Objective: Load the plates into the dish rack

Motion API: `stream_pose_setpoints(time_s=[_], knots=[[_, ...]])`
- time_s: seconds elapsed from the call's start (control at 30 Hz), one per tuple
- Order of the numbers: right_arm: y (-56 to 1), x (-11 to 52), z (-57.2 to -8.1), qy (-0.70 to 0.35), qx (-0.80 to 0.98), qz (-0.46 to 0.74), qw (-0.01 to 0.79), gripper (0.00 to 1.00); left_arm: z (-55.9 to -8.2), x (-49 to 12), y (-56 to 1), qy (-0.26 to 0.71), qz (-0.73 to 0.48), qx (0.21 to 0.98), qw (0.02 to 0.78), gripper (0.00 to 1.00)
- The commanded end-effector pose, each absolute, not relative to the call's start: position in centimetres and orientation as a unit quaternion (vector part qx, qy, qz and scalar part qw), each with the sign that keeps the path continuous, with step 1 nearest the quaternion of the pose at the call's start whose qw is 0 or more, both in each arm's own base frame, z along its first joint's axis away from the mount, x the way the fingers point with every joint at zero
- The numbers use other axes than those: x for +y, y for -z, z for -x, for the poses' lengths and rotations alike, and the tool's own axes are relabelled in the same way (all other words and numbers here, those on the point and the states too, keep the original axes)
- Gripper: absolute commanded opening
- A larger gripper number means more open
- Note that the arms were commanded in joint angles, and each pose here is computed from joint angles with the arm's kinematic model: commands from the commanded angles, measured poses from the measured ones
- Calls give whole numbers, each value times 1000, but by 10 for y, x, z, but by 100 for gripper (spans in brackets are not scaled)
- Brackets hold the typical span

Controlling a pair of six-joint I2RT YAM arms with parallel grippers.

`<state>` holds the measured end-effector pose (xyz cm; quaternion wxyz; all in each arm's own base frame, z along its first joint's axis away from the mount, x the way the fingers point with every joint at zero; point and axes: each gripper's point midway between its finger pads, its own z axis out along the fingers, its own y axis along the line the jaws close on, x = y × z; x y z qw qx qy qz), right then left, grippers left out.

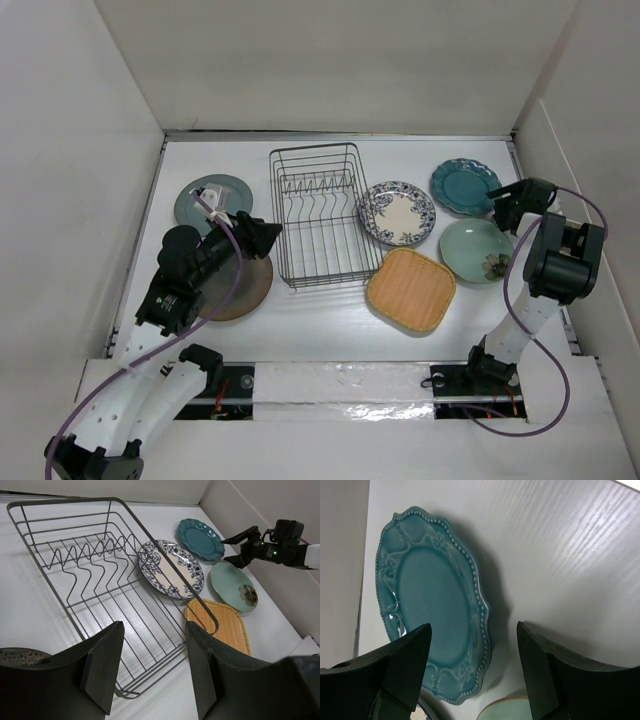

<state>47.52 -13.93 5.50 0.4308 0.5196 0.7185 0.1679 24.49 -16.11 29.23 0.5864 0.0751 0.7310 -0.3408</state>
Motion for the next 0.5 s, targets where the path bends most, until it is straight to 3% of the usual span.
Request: stream_pose_setpoints(time_s=[0.0, 0.2, 0.4, 0.47], knots=[[-66, -136, -496, -202, 712, -508, 442, 74, -244, -164, -313, 351, -86, 708, 607, 49], [-58, -128, -502, -216, 719, -507, 423, 67, -244, -164, -313, 351, -87, 708, 607, 48], [-56, -120, -517, -239, 726, -497, 411, 53, -246, -159, -314, 340, -75, 710, 612, 48], [-55, -120, -519, -241, 726, -500, 405, 44, -246, -158, -314, 339, -74, 709, 614, 47]])
